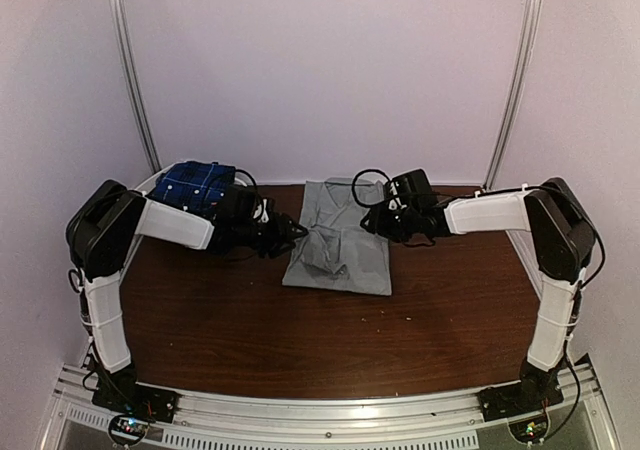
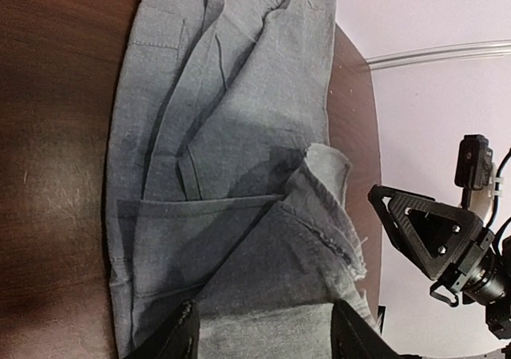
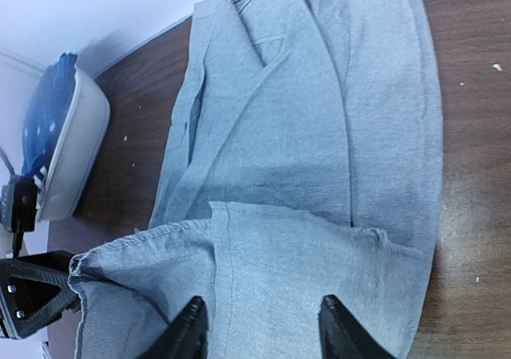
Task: Fold and stack the long sleeve shirts
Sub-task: Fold the rectangle-folded shirt at the center of the board, then move the 2/3-rectangle-folded shirt to the center of the board.
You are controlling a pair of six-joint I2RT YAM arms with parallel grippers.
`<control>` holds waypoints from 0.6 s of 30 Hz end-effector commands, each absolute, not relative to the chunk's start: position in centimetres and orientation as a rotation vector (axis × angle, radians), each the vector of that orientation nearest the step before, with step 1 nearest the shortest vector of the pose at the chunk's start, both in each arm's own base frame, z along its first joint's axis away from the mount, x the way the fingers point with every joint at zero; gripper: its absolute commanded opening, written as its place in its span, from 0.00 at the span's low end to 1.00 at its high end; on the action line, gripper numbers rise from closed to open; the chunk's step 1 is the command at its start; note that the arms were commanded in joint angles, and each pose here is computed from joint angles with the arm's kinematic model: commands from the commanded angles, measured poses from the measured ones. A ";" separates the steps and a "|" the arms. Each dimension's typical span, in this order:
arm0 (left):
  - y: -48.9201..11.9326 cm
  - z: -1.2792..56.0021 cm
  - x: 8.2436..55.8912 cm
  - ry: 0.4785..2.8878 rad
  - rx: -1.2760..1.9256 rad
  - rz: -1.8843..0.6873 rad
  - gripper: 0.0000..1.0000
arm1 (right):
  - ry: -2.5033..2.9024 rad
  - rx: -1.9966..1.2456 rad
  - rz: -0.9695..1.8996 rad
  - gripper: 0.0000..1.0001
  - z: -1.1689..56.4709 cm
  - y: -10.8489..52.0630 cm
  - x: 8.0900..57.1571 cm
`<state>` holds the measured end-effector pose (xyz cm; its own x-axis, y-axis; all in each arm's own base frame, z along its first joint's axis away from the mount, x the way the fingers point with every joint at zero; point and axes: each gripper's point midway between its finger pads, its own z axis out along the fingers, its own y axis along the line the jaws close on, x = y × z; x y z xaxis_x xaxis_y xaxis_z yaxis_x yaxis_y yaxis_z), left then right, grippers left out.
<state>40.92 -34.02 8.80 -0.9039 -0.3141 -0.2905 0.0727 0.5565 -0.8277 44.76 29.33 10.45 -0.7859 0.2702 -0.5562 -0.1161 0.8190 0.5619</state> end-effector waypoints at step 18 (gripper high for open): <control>-31.8 12.1 43.5 2.309 0.047 -1.056 0.51 | 2.282 -0.126 0.586 0.69 15.5 29.1 41.1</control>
